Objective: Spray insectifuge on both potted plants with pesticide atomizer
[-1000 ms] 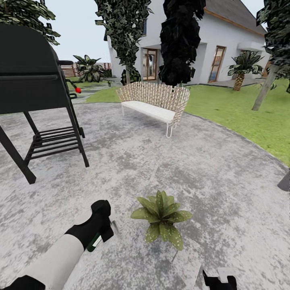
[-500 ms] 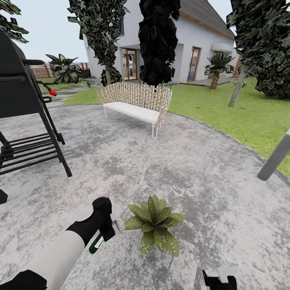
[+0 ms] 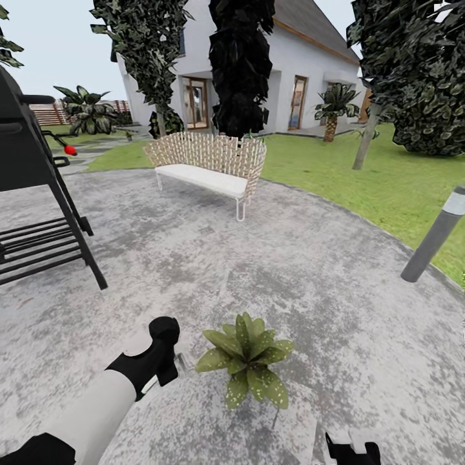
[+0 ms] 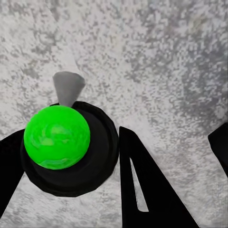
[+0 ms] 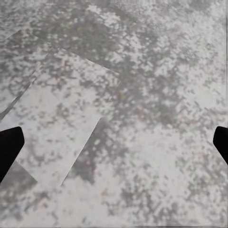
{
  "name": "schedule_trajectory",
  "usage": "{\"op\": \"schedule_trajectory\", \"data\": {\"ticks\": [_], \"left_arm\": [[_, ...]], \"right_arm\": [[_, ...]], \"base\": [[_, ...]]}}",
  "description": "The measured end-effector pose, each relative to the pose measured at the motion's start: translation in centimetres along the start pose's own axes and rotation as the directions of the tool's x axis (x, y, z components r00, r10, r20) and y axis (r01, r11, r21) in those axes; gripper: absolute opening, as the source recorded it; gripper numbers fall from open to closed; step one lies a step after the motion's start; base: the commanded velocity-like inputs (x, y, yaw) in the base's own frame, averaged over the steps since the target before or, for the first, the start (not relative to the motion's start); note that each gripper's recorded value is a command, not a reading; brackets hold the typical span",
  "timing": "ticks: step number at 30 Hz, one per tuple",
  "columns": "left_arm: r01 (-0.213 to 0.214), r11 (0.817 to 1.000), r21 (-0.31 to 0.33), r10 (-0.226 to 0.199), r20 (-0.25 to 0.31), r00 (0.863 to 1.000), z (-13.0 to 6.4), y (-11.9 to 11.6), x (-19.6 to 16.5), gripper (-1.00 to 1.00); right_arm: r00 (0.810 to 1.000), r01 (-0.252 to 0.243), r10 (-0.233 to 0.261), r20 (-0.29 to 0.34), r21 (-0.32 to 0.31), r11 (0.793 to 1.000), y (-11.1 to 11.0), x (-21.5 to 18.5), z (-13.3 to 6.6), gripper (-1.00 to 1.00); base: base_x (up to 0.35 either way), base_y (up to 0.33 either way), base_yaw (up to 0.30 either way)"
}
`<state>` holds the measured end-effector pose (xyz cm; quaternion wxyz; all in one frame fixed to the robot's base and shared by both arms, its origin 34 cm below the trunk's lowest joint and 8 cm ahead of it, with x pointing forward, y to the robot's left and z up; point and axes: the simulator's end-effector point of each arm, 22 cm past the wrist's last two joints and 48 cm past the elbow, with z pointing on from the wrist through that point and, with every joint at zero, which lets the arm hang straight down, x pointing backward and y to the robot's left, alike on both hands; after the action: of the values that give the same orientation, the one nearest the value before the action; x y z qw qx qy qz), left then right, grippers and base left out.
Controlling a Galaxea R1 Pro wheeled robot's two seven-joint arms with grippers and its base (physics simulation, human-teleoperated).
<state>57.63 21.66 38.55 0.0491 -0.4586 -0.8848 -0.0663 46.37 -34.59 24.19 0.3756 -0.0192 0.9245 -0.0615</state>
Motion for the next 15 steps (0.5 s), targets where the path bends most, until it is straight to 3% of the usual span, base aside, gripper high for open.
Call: {"op": "schedule_trajectory", "data": {"ticks": [7,11,15], "left_arm": [[-0.003,1.0,0.005,0.003,0.001,1.0,0.0,-0.2,-0.1,-1.0],[0.021,0.999,0.05,-0.018,-0.063,0.998,2.2,-0.8,2.7,-1.0],[0.068,0.995,0.075,-0.063,-0.065,0.996,2.8,-0.4,3.8,-1.0]], "right_arm": [[1.0,0.0,0.0,0.0,0.001,1.0,0.0,0.0,0.0,1.0],[1.0,0.0,0.0,0.0,0.0,1.0,0.0,0.0,0.0,1.0],[1.0,0.0,0.0,0.0,0.0,1.0,0.0,0.0,0.0,1.0]], "base": [[0.002,0.006,-0.287],[0.0,0.0,-0.057],[0.0,0.0,-0.002]]}}
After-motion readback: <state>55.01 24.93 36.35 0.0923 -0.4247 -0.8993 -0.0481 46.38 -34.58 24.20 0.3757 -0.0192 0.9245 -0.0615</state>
